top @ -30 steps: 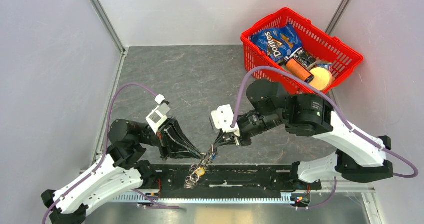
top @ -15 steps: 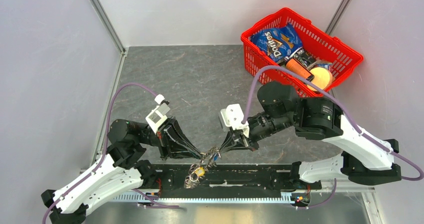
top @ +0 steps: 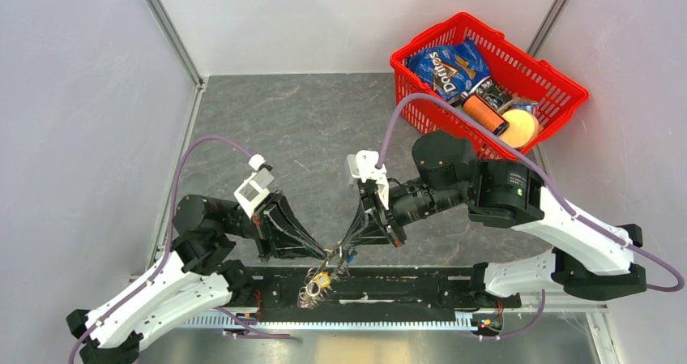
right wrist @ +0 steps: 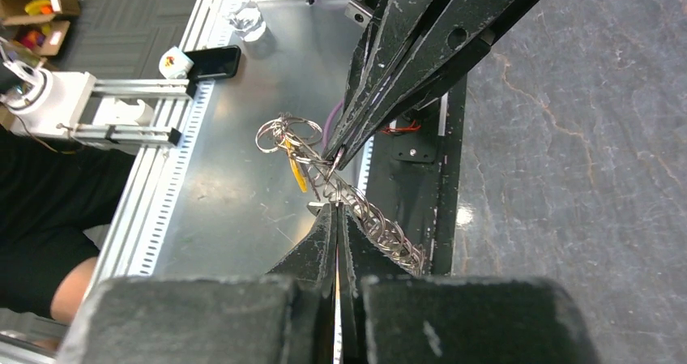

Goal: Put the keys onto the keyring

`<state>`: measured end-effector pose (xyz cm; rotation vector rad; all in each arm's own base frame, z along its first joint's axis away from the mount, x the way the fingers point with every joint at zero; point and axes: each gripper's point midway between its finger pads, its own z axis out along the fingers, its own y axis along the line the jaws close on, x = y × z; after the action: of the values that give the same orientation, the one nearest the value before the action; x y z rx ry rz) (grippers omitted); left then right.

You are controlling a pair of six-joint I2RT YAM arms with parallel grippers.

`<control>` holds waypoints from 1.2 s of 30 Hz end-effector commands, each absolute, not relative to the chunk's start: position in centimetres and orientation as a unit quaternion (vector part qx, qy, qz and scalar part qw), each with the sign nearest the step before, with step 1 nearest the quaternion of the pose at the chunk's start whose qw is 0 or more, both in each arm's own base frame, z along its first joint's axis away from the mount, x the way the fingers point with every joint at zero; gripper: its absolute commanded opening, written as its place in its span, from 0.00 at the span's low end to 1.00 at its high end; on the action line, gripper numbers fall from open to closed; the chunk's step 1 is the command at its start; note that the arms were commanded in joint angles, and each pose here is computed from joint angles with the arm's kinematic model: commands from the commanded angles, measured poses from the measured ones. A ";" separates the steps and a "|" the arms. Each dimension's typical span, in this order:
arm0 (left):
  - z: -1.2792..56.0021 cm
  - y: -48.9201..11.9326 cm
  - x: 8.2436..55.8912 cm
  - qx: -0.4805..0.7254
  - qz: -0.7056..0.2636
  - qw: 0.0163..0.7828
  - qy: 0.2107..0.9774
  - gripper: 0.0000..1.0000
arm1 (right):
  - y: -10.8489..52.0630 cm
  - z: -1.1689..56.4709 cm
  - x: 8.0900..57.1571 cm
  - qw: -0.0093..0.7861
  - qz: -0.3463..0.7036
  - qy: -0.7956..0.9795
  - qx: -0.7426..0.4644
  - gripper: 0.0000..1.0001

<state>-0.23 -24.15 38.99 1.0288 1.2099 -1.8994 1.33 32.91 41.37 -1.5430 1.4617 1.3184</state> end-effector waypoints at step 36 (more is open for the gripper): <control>39.7 -23.2 -0.9 0.414 -0.711 0.366 0.434 0.02 | 34.6 39.9 1.2 0.248 0.531 0.642 -0.494 0.00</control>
<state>-0.52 -23.70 38.57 1.0457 1.2039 -1.8667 1.27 34.33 40.19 -1.3533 1.7358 1.4414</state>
